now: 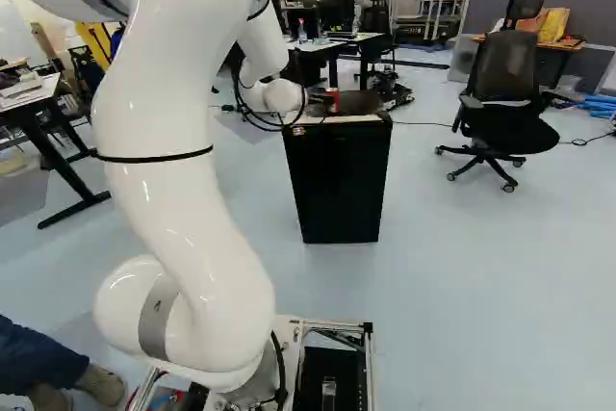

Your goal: Grab a drink from the fridge

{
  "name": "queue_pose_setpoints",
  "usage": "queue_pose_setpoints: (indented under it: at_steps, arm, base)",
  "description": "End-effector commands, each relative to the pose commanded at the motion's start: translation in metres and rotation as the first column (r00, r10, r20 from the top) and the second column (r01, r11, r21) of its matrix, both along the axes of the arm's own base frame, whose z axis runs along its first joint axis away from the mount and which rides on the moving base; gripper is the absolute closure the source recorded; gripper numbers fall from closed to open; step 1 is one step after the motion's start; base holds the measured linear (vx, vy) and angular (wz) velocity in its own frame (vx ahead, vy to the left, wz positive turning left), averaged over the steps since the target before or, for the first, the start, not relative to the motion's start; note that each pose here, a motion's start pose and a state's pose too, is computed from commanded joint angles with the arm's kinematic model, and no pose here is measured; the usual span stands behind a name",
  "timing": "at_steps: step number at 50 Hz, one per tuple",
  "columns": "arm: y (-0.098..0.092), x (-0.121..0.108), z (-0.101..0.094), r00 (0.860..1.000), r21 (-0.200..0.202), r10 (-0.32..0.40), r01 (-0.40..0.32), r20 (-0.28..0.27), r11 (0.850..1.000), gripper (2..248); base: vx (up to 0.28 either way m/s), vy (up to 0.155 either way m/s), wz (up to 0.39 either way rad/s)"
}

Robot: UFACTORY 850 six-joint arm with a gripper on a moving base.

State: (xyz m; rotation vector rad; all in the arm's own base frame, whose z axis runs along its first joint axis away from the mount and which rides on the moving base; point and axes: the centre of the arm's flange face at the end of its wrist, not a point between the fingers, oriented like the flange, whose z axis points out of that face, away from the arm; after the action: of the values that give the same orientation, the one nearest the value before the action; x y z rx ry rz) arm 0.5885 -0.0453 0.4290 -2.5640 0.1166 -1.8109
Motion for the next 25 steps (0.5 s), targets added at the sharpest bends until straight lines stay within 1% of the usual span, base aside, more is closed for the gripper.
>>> queue_pose_setpoints:
  at_steps: [11, 17, 25]
  arm:
    - [-0.004, 0.004, -0.006, 0.998, 0.003, -0.010, 0.010, 0.062, 1.000, 3]
    - [-0.007, 0.007, -0.011, 0.997, 0.007, -0.020, 0.019, 0.069, 1.000, 3]
    - [-0.011, 0.012, -0.020, 0.997, 0.013, -0.034, 0.033, 0.065, 0.999, 3]
  base:
    - [0.000, 0.000, 0.000]
    - [0.000, 0.000, 0.000]
    - [0.000, 0.000, 0.000]
